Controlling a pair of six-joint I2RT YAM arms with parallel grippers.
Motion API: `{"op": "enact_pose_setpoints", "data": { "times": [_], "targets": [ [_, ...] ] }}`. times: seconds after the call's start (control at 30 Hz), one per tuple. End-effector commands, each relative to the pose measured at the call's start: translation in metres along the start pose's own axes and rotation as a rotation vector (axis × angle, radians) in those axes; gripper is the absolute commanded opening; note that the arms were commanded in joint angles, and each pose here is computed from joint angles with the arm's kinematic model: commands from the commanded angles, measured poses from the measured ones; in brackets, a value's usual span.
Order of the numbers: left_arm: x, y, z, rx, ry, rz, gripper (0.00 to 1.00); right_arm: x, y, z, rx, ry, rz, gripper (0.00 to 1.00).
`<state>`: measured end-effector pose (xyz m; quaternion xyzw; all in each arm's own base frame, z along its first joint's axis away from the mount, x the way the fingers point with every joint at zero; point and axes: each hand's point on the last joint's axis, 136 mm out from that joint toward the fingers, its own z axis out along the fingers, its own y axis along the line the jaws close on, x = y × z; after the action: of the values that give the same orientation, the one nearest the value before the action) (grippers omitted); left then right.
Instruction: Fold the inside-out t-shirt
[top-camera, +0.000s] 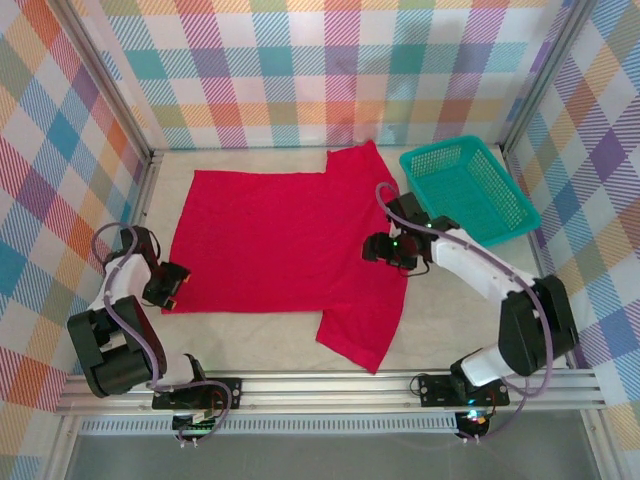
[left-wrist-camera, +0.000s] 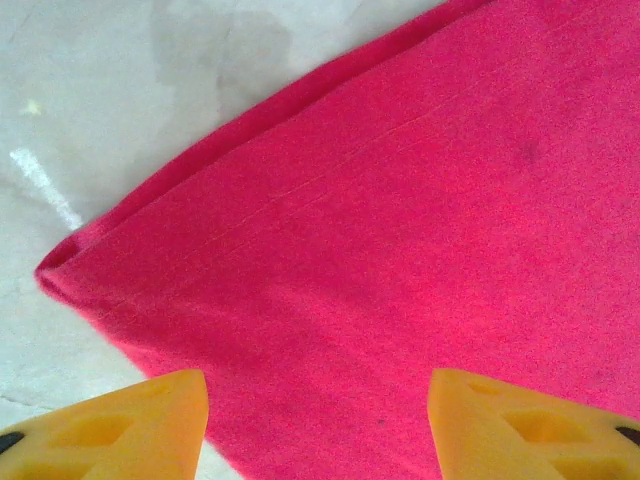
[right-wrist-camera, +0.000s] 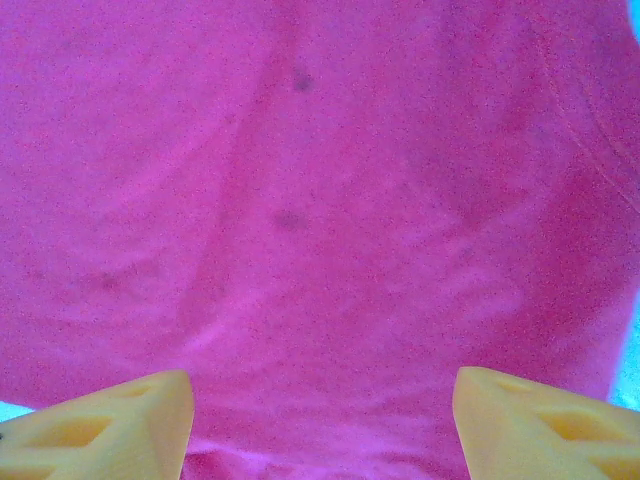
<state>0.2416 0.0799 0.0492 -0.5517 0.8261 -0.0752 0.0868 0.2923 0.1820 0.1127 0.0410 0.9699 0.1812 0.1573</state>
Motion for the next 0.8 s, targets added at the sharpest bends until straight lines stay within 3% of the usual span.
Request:
{"op": "enact_pose_setpoints", "data": {
  "times": [0.0,0.3,0.53,0.77],
  "targets": [
    [-0.001,0.011,0.009,-0.036,-0.013,-0.032,0.58,0.003,-0.006,-0.019,0.0,-0.057,0.027,0.69],
    [-0.001,0.025,0.021,-0.076,-0.032,-0.05,0.51,0.031,-0.021,-0.02,0.039,0.0,0.045,0.68],
    [0.003,0.019,0.049,-0.058,0.034,-0.083,0.0,0.074,-0.026,-0.028,0.133,0.104,0.063,0.61],
    [-0.001,0.011,0.023,0.004,-0.028,-0.075,0.0,0.169,-0.027,-0.015,0.196,0.255,0.047,0.41]
  ]
}}
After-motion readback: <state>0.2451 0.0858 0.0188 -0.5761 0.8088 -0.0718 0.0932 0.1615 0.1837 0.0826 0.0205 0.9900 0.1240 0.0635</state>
